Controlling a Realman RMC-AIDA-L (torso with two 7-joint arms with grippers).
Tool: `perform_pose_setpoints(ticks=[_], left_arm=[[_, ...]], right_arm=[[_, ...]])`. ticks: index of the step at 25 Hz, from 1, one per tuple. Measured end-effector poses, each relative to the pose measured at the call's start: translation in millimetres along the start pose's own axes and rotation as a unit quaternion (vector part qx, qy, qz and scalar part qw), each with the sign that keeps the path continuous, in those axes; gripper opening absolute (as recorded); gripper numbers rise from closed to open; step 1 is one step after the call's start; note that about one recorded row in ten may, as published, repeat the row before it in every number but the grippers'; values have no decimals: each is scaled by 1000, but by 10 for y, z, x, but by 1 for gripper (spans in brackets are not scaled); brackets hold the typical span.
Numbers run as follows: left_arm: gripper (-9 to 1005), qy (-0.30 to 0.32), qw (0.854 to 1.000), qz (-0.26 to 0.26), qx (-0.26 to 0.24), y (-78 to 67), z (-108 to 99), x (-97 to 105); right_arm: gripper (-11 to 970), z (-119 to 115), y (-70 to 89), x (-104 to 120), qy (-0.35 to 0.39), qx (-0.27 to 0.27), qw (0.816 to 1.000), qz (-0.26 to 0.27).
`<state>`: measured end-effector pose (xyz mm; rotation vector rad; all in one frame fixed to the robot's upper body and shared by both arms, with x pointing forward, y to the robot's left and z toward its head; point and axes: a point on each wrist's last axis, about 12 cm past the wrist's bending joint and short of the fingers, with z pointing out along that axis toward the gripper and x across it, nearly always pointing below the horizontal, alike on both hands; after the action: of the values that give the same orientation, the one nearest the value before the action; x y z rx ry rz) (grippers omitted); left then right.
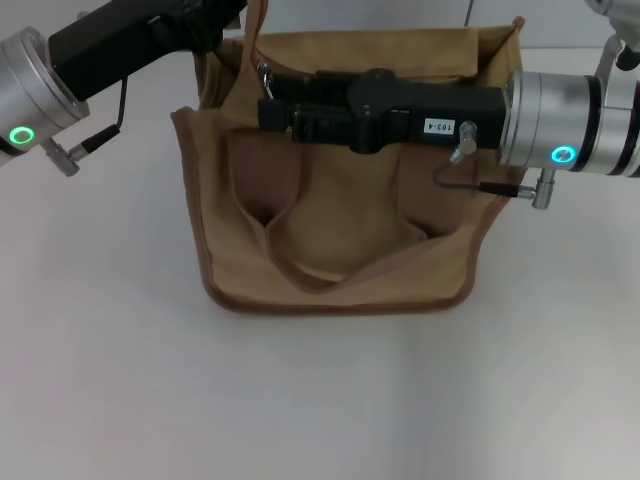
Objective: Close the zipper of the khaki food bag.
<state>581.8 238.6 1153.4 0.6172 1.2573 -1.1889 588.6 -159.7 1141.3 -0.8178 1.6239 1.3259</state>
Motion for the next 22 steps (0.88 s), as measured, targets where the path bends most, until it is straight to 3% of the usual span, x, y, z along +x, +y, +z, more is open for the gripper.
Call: perform_pose_setpoints(ticks=[5,10,22], left_arm=[[15,0,1000,0,-1,3,1,1],[15,-1,1000,-1,0,0,0,0],[15,-3,1000,-2,-2,-3,-14,7]], right_arm=[[607,11,61,-12,2,-26,1000,5],[607,23,-7,-14,2,2,999,34],[608,70,33,-32,10,-17,998,57]])
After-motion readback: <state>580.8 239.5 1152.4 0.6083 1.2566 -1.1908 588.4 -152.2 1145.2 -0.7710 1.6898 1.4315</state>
